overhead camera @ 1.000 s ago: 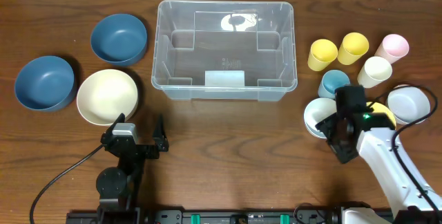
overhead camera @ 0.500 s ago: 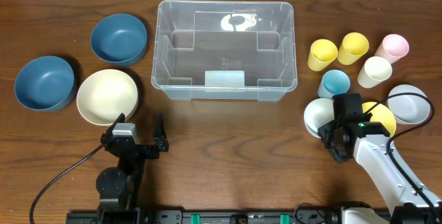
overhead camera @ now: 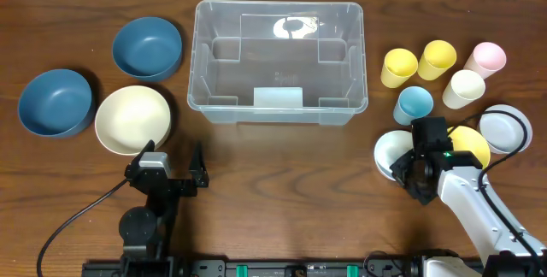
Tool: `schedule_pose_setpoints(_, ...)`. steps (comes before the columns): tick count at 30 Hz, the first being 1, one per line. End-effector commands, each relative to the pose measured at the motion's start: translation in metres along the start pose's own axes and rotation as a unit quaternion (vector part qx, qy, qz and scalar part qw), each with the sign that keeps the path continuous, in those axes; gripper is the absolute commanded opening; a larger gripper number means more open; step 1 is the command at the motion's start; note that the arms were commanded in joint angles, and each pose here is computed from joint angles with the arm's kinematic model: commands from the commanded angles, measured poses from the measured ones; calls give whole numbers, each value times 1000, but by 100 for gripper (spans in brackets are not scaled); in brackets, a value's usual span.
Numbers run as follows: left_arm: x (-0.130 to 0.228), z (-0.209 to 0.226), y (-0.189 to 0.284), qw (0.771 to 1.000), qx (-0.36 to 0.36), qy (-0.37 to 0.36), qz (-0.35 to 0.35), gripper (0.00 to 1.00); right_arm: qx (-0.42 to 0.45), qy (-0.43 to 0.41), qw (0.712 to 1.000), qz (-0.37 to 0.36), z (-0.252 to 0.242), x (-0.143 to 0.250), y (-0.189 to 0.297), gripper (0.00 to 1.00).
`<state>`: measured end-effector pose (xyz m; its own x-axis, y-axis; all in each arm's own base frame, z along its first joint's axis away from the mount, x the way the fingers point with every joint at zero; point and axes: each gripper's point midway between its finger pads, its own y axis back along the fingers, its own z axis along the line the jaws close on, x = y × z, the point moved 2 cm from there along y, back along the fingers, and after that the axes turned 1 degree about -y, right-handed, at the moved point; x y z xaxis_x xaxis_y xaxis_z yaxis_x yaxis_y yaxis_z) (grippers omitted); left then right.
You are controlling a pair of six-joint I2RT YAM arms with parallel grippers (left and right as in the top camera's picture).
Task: Pack container
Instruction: 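Reach the right gripper to the white bowl and grasp its rim, then lift the white bowl and lower it into the clear container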
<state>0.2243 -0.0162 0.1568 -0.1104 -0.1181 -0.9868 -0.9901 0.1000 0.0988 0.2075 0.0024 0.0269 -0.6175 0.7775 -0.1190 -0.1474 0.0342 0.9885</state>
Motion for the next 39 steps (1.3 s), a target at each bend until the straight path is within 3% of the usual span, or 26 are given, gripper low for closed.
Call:
schedule_pose_setpoints(1,15,2,-1,1000,-2,-4,23,98,-30,87,995,38,11,18,0,20)
schedule_pose_setpoints(11,15,2,-1,1000,-2,-4,23,98,-63,227,969,69,32,56,3,1)
schedule_pose_setpoints(20,15,2,-1,1000,-2,-4,23,98,-70,285,954,61,41,69,6,1)
schedule_pose_setpoints(24,15,2,-1,1000,-2,-4,23,98,-85,337,935,74,52,81,17,1)
schedule_pose_setpoints(33,15,2,-1,1000,-2,-4,23,98,-135,474,868,66,104,128,89,1)
schedule_pose_setpoints(39,15,2,-1,1000,-2,-4,23,98,-201,504,840,29,144,135,159,2)
